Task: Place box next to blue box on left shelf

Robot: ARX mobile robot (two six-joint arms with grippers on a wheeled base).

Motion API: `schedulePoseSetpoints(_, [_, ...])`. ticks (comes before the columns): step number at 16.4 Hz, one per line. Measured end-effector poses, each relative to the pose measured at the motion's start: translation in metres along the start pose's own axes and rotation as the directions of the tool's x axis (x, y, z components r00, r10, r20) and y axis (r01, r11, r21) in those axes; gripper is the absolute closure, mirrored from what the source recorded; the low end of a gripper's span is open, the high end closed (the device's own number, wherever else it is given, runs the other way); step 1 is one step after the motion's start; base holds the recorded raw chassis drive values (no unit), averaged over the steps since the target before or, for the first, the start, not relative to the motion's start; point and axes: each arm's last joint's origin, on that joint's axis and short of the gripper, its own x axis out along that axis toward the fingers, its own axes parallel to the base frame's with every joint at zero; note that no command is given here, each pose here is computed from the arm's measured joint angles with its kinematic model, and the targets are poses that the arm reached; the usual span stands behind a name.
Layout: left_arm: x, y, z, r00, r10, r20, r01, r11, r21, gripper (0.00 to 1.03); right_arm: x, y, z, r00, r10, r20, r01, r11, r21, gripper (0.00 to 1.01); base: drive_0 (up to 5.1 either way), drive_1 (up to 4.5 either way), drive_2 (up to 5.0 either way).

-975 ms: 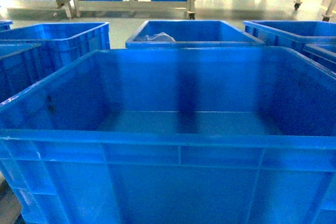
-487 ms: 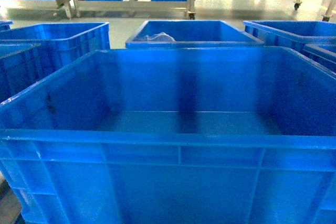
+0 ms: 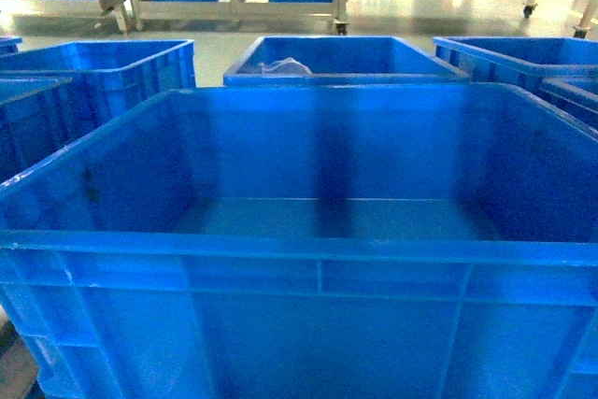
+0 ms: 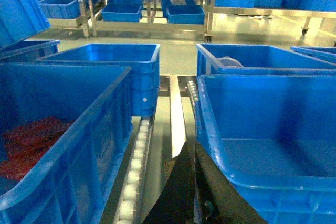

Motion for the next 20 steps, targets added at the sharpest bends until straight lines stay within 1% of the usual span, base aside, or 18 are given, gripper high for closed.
schedulePoseSetpoints(6, [-0.007, 0.000, 0.000, 1.000, 0.000, 0.001, 0.000, 1.0000, 0.000, 1.01, -0.006, 0.000, 0.000, 1.000, 0.000, -0.001, 0.000, 1.0000, 0.000, 1.00, 0.0, 0.00, 0.0])
schedulePoseSetpoints(7, [-0.008, 0.000, 0.000, 1.000, 0.000, 0.001, 0.000, 1.0000, 0.000, 1.01, -0.007, 0.000, -0.001, 1.000, 0.000, -0.009, 0.000, 1.0000, 0.000, 1.00, 0.0, 0.00, 0.0])
schedulePoseSetpoints(8, [-0.009, 0.000, 0.000, 1.000, 0.000, 0.001, 0.000, 1.0000, 0.000, 1.01, -0.013, 0.000, -0.007, 0.998, 0.003, -0.057, -0.004, 1.0000, 0.000, 1.00, 0.0, 0.00, 0.0])
schedulePoseSetpoints(9, [-0.010, 0.000, -0.001, 1.000, 0.001, 0.000, -0.001, 1.0000, 0.000, 1.01, -0.017, 0.000, -0.004, 1.000, 0.000, -0.021, 0.000, 1.0000, 0.000, 1.00, 0.0, 0.00, 0.0])
schedulePoseSetpoints(10, [-0.016, 0.000, -0.007, 0.998, -0.003, -0.058, 0.003, 1.0000, 0.000, 1.01, -0.018, 0.000, -0.001, 1.000, -0.001, 0.006, 0.001, 1.0000, 0.000, 1.00, 0.0, 0.00, 0.0])
schedulePoseSetpoints(11, [-0.020, 0.000, -0.002, 1.000, 0.000, 0.003, 0.000, 1.0000, 0.001, 1.01, -0.017, 0.000, -0.004, 1.000, 0.000, -0.019, 0.000, 1.0000, 0.000, 1.00, 0.0, 0.00, 0.0])
schedulePoseSetpoints(12, [-0.020, 0.000, -0.001, 1.000, 0.002, 0.002, -0.002, 1.0000, 0.002, 1.01, -0.017, 0.000, -0.003, 1.000, 0.001, -0.008, -0.001, 1.0000, 0.000, 1.00, 0.0, 0.00, 0.0])
schedulePoseSetpoints(13, [-0.020, 0.000, -0.005, 1.000, -0.001, -0.023, 0.001, 1.0000, 0.003, 1.01, -0.017, 0.000, -0.004, 1.000, -0.002, -0.011, 0.002, 1.0000, 0.000, 1.00, 0.0, 0.00, 0.0])
schedulePoseSetpoints(15, [-0.020, 0.000, -0.003, 1.000, 0.000, -0.009, 0.000, 1.0000, 0.003, 1.01, -0.017, 0.000, -0.004, 1.000, 0.000, -0.011, 0.000, 1.0000, 0.000, 1.00, 0.0, 0.00, 0.0])
schedulePoseSetpoints(17, [-0.020, 0.000, -0.004, 1.000, -0.001, -0.016, 0.001, 1.0000, 0.003, 1.01, -0.017, 0.000, -0.004, 1.000, 0.000, -0.011, 0.000, 1.0000, 0.000, 1.00, 0.0, 0.00, 0.0])
schedulePoseSetpoints(18, [-0.020, 0.000, -0.004, 1.000, 0.000, -0.016, 0.000, 1.0000, 0.003, 0.94, -0.017, 0.000, -0.004, 1.000, 0.000, -0.011, 0.000, 1.0000, -0.001, 0.92, 0.0, 0.00, 0.0])
schedulePoseSetpoints(20, [-0.020, 0.000, -0.004, 1.000, -0.001, -0.016, 0.001, 1.0000, 0.003, 0.74, -0.017, 0.000, -0.004, 1.000, 0.000, -0.011, 0.000, 1.0000, -0.001, 0.73, 0.0, 0.00, 0.0])
